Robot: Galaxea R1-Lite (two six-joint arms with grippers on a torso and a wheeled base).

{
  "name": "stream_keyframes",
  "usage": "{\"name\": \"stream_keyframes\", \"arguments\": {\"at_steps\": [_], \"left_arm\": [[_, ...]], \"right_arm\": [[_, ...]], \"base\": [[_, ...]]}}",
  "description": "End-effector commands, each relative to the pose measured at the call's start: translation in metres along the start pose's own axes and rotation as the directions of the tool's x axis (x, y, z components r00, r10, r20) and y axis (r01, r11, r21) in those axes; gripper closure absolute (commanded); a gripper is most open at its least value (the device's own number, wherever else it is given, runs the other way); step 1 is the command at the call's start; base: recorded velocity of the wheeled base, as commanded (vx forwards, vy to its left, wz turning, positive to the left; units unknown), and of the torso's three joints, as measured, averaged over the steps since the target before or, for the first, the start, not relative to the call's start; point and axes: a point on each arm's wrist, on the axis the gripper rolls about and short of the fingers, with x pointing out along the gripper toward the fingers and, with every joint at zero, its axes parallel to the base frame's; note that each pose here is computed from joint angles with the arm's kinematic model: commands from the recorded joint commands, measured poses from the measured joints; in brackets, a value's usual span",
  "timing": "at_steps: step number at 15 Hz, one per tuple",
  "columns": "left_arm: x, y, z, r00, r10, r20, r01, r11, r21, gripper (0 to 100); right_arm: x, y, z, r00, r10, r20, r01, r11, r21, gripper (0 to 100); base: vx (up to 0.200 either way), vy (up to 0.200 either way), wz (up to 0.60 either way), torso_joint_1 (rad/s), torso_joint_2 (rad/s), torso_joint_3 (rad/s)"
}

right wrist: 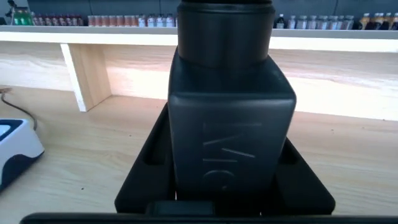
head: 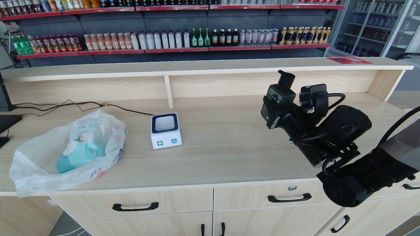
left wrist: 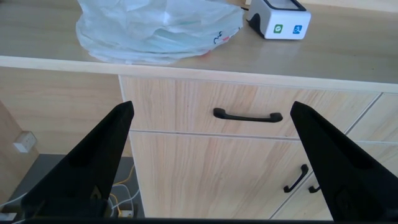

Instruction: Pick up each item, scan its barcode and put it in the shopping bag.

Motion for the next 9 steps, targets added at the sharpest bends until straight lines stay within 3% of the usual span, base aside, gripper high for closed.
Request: {"name": "stream_keyframes", "arguments": {"at_steps": [1, 2, 6, 9], "left_arm": [[0.0, 0.0, 0.0, 1.0, 0.001, 0.0, -0.001, 1.0, -0.001, 0], [0.0, 0.0, 0.0, 1.0, 0.001, 0.0, -0.001, 1.0, -0.001, 0], [0.0, 0.0, 0.0, 1.0, 0.001, 0.0, -0.001, 1.0, -0.001, 0], [0.0, 0.0, 0.0, 1.0, 0.002, 0.0, -0.002, 1.0, -0.001, 0]], "right_arm": [[-0.028, 0.028, 0.038, 0.995, 0.089, 0.051, -0.091, 0.995, 0.036, 100], [-0.033, 0.034, 0.042, 0.993, 0.11, 0.053, -0.112, 0.993, 0.038, 100], [-0.079, 0.102, 0.066, 0.932, 0.353, 0.08, -0.361, 0.922, 0.14, 100], [-0.086, 0.106, 0.081, 0.918, 0.375, 0.126, -0.394, 0.898, 0.197, 100]], "base": [[0.0, 0.0, 0.0, 0.0, 0.0, 0.0], [0.0, 0.0, 0.0, 0.0, 0.0, 0.0], [0.0, 0.0, 0.0, 0.0, 0.0, 0.0], [0.0, 0.0, 0.0, 0.0, 0.0, 0.0]]}}
